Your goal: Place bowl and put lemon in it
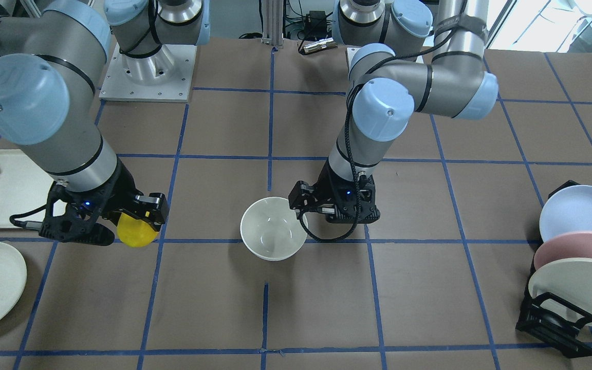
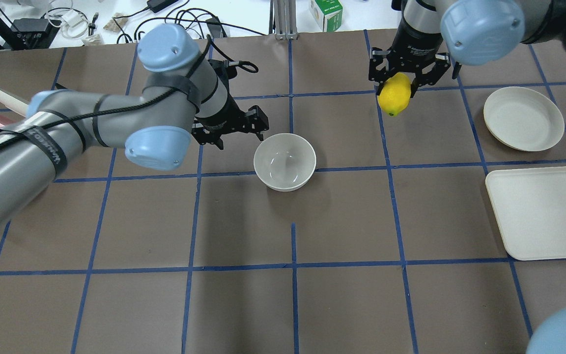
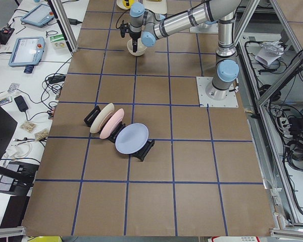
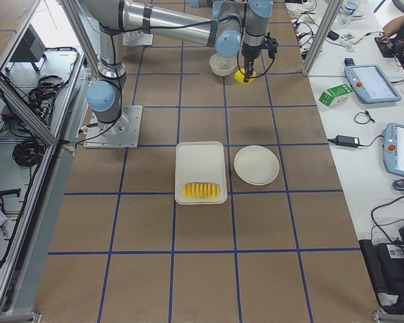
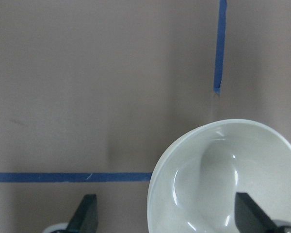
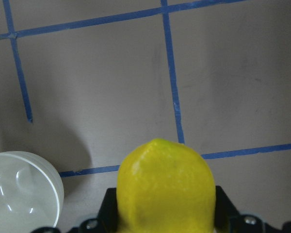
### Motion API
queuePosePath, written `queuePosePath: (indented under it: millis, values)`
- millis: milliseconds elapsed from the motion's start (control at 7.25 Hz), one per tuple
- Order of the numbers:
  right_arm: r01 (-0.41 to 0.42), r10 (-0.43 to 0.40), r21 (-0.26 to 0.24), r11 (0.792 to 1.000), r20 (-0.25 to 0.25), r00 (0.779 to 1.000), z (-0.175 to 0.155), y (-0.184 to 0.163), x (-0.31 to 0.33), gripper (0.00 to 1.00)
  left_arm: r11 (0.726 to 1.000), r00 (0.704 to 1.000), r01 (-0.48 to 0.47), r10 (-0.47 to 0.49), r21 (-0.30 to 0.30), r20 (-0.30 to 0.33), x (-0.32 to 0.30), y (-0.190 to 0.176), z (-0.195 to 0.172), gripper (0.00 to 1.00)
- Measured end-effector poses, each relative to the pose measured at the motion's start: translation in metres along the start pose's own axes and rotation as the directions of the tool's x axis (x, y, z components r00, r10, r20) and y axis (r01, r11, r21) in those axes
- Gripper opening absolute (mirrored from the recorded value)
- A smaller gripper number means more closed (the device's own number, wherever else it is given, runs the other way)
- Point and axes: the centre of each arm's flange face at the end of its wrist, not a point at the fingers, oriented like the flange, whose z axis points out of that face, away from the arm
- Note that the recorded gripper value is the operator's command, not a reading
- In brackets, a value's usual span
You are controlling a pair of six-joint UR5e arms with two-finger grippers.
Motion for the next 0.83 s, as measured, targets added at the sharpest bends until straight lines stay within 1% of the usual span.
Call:
queuePosePath:
  millis: [138, 276, 414, 552, 828]
  values:
    - [-0.006, 0.006, -0.008, 1.000, 0.003, 1.000, 0.005, 0.007, -0.019, 0.00, 0.999, 0.999, 0.001, 0.001, -0.049, 0.037, -0.015, 0.001, -0.038, 1.00]
    - [-0.007, 0.007, -0.018, 1.000, 0.011, 1.000, 0.016, 0.014, -0.046, 0.00, 0.997, 0.995, -0.012, 0.019, -0.070, 0.099, -0.029, 0.008, -0.077, 1.00]
    - [0.009, -0.009, -0.015, 1.000, 0.019, 1.000, 0.029, 0.023, -0.079, 0.00, 0.997, 0.989, -0.028, 0.038, -0.067, 0.145, -0.037, 0.020, -0.110, 1.00]
    - [0.028, -0.027, -0.005, 1.000, 0.026, 0.999, 0.045, 0.030, -0.110, 0.00, 0.997, 0.985, -0.047, 0.057, -0.061, 0.163, -0.045, 0.028, -0.134, 1.00]
    - [0.067, -0.067, 0.009, 0.998, 0.035, 0.997, 0.077, 0.042, -0.156, 0.00, 0.996, 0.983, -0.066, 0.074, -0.052, 0.167, -0.061, 0.033, -0.160, 1.00]
